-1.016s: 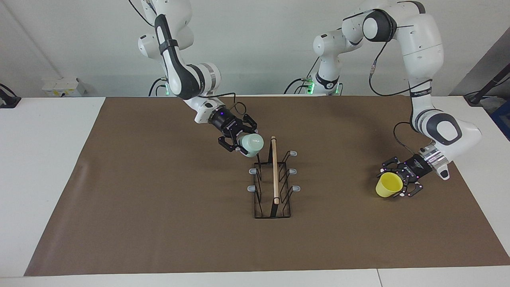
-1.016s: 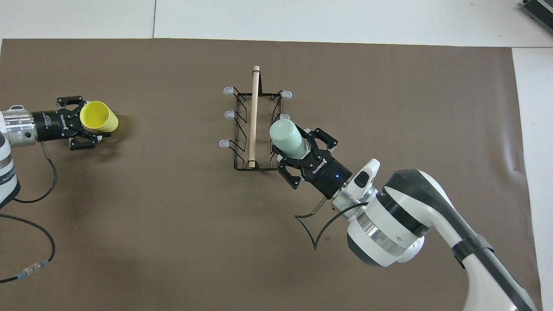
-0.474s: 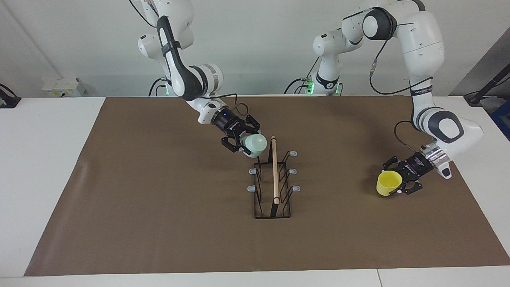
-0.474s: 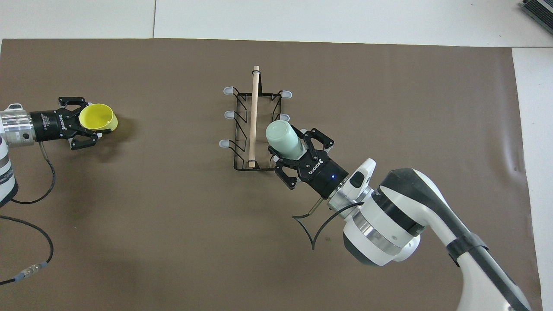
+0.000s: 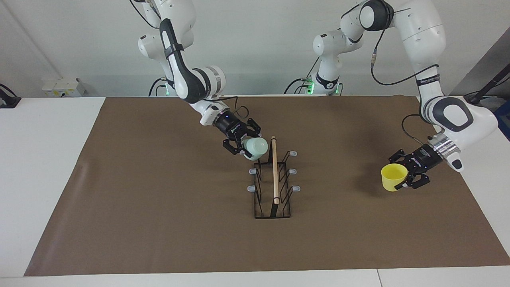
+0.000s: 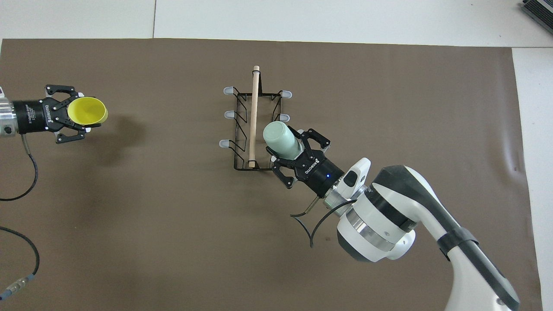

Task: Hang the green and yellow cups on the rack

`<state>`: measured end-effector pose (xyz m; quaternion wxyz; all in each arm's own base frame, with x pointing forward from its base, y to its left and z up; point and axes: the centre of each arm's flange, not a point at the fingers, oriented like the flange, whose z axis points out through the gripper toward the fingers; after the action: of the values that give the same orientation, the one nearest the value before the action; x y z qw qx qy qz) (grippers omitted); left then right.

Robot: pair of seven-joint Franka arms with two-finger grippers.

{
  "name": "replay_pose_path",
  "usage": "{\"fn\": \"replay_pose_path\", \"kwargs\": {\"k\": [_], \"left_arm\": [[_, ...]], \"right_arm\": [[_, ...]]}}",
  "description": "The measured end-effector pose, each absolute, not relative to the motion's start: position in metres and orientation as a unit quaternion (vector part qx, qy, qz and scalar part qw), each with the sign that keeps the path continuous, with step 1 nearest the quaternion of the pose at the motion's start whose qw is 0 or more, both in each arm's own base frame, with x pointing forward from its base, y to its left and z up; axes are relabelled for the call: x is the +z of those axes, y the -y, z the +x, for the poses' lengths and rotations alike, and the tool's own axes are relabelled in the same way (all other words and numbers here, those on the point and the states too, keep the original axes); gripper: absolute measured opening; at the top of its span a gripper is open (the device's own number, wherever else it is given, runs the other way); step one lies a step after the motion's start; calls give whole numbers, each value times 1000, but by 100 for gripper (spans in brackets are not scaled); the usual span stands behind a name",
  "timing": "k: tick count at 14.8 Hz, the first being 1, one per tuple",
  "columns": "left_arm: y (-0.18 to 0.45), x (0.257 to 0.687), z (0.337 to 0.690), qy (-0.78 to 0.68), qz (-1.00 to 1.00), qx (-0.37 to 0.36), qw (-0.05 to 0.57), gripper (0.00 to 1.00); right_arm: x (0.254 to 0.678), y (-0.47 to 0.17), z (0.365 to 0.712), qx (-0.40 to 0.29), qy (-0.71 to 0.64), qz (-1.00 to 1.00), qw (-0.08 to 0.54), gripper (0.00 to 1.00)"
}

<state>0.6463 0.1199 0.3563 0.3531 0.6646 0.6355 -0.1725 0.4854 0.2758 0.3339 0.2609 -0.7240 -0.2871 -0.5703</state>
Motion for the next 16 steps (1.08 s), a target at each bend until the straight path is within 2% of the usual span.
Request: {"fn": "replay_pose_path", "kwargs": {"k": [5,9,12,16], "left_arm": [[-85,413,654,-587,750,-87,291,70],[-71,443,653,-557,788,-48,256,70],[-57,465,649,-528,821,-18,216,70],[-13,495,643,-508,840,3,189,70]], "right_arm": [[318,-276,485,-560,292,-732,256,70],[301,-277,484,-548,296,-740,253,70],[301,-277,485,-549,296,-740,253,97],[316,-276,490,-555,294,-738,246,100]]}}
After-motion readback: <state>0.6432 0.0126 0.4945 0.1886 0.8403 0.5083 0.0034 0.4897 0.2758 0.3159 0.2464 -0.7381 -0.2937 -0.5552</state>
